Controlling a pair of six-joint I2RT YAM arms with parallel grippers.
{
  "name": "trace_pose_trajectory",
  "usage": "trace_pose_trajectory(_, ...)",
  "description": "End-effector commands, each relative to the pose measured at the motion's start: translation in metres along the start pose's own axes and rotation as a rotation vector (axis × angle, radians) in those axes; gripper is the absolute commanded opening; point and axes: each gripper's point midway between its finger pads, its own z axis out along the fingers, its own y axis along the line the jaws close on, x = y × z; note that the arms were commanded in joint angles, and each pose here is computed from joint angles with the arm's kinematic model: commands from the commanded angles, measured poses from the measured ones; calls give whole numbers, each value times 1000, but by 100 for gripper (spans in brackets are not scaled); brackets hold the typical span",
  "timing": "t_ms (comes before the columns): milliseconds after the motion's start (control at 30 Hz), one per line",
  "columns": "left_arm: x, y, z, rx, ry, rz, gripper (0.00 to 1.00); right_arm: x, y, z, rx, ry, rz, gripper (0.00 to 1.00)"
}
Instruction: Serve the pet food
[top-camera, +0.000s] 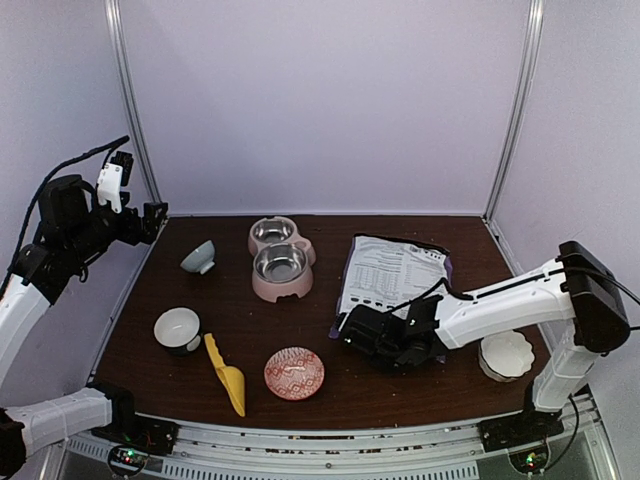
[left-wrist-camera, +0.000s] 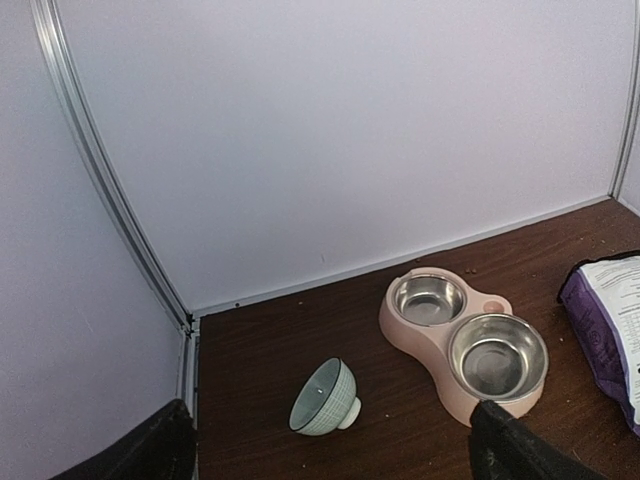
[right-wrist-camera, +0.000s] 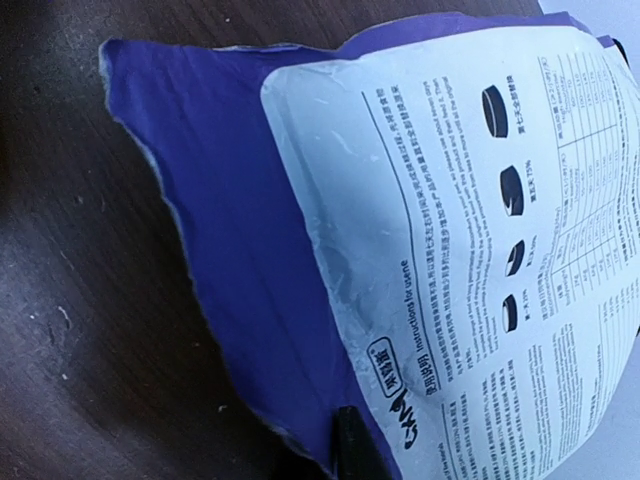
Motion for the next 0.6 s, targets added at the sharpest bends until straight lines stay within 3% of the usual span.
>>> trace_pose_trajectory(0, -10, 4, -3, -17, -36, 0, 98, -10, -33, -5, 47, -17, 110, 0)
trace_pose_trajectory(167, -10, 5, -4, -23, -39, 0, 98, -29, -72, -32, -36, -97, 305, 0)
trace_pose_trajectory(400, -12, 5, -5, -22, -43, -2, 98, -63, -159, -114, -154, -284, 604, 0)
trace_pose_trajectory(567, -12, 4, -5, -20, -45, -3, 98, -75, -216, -184, -182, -426, 719, 0)
